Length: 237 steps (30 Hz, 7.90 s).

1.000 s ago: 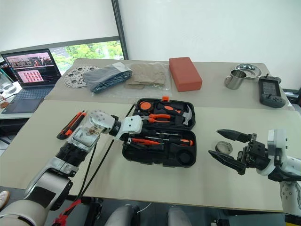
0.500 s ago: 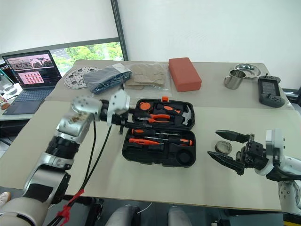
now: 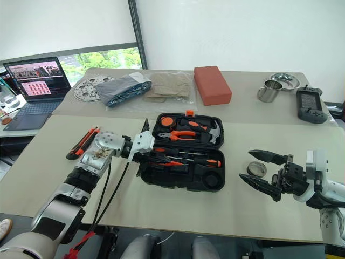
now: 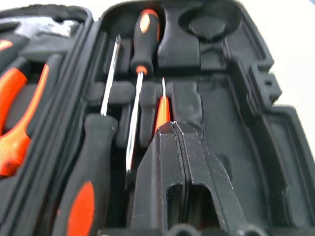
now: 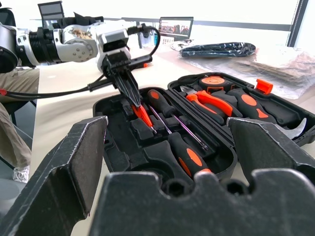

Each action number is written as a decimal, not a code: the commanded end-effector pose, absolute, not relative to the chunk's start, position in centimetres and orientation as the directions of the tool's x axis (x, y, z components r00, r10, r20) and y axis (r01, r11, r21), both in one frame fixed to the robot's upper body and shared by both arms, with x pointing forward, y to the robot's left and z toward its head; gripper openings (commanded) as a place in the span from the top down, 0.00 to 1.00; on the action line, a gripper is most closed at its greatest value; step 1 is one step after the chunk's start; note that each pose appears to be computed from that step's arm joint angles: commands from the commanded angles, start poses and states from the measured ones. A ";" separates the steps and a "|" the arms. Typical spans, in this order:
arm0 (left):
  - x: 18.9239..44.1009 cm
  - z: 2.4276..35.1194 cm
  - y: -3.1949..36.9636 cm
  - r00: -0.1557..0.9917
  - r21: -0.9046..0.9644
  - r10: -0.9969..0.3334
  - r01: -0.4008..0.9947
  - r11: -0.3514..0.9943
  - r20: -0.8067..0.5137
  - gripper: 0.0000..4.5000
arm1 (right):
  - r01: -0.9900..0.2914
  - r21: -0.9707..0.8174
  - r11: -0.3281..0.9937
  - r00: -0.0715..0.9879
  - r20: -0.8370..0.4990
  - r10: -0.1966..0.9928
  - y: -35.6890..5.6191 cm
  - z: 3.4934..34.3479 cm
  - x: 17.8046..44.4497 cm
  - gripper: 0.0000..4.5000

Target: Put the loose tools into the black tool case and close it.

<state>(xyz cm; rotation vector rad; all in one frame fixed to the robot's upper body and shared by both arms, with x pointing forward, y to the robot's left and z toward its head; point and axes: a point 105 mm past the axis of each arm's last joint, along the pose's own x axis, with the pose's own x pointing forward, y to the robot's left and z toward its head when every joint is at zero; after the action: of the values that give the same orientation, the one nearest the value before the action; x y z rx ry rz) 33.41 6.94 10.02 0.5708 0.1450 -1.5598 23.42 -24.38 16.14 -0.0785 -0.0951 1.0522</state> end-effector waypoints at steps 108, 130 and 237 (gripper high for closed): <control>36.0 5.6 32.7 0.838 0.134 -0.239 0.344 0.930 -0.491 0.01 | -0.831 -0.194 0.521 0.533 -0.012 0.846 -26.2 17.3 26.5 0.00; 38.6 11.4 27.1 0.836 0.052 -0.505 0.527 0.849 -0.216 0.60 | -0.847 -0.127 0.515 0.522 -0.019 0.853 -27.2 17.0 25.4 0.00; 30.7 4.0 2.2 -0.180 0.131 -0.827 0.948 -0.290 -0.532 0.99 | -0.830 -0.127 0.543 0.550 -0.027 0.835 -27.4 16.3 22.6 0.00</control>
<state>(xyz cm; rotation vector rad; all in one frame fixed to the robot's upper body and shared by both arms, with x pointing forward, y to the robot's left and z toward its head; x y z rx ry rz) 31.59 1.19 8.16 0.5891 0.0631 -1.7585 22.81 -27.05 14.99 -0.0942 0.0039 0.9924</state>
